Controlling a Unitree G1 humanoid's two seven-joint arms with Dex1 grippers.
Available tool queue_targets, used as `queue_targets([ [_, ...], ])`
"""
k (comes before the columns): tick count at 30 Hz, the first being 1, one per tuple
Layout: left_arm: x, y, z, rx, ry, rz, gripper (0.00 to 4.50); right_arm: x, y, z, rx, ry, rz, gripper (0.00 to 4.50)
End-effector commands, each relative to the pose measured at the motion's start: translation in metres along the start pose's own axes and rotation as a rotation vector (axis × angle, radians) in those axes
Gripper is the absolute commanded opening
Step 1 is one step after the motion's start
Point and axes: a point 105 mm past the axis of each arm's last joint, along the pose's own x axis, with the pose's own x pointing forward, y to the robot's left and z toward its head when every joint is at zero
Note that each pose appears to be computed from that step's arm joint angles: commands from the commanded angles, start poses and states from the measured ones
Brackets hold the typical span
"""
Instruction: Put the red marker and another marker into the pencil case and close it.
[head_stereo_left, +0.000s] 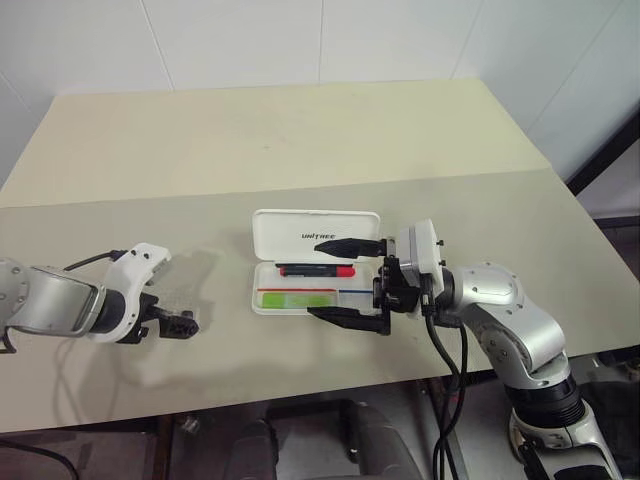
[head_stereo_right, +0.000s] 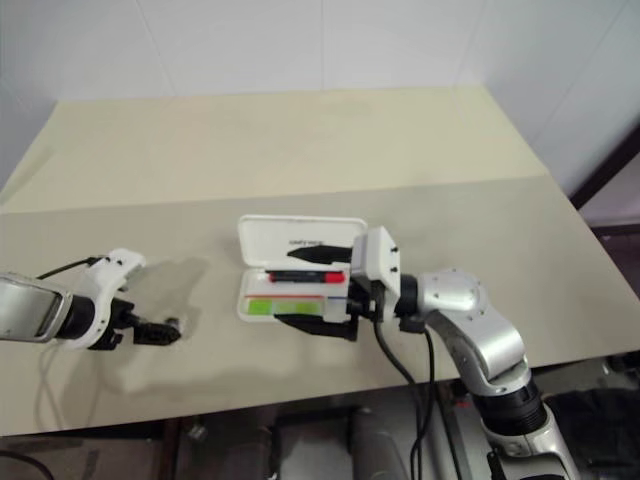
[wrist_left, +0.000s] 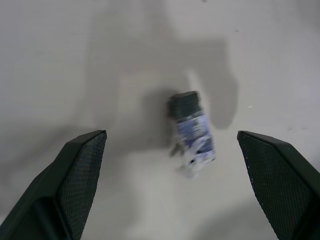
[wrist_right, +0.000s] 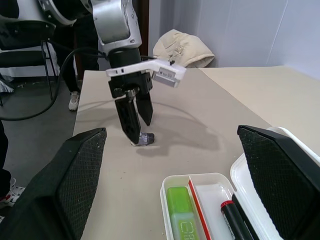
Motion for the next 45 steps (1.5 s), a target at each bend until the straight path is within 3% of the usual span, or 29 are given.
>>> queue_targets([
  [1, 0.0, -0.008, -0.001, 0.03, -0.003, -0.02, 4.5, 0.0, 0.003, 0.011, -0.042, -0.032, 0.009, 4.45],
  [4, 0.002, -0.009, -0.003, 0.029, 0.001, -0.023, 4.5, -0.002, 0.004, 0.012, -0.045, -0.029, 0.012, 4.45],
  [7, 0.005, -0.008, -0.008, 0.031, 0.013, -0.003, 3.96, -0.004, 0.006, 0.014, -0.046, -0.028, 0.017, 4.5],
  [17, 0.01, -0.006, -0.012, 0.032, 0.029, 0.012, 0.77, -0.012, 0.011, 0.018, -0.055, 0.0, 0.068, 4.5],
  [19, 0.01, -0.008, -0.01, 0.033, 0.02, 0.001, 0.38, -0.011, 0.01, 0.018, -0.056, 0.001, 0.069, 4.5],
  [25, 0.003, -0.027, 0.021, 0.068, -0.139, -0.111, 0.38, -0.012, 0.008, 0.013, -0.052, 0.016, 0.067, 4.5],
  [29, -0.016, -0.042, 0.041, 0.222, -0.28, -0.184, 0.38, -0.017, 0.006, 0.01, -0.047, 0.037, 0.067, 4.5],
  [35, -0.036, -0.029, 0.059, 0.385, -0.448, -0.236, 0.38, -0.025, 0.001, 0.007, -0.044, 0.071, 0.062, 4.5],
  [39, -0.047, -0.032, 0.068, 0.573, -0.579, -0.323, 0.38, -0.035, -0.005, 0.008, -0.063, 0.112, 0.045, 4.5],
  [45, -0.033, -0.057, 0.071, 0.894, -0.586, -0.457, 0.38, -0.056, -0.011, 0.012, -0.09, 0.174, -0.006, 4.5],
])
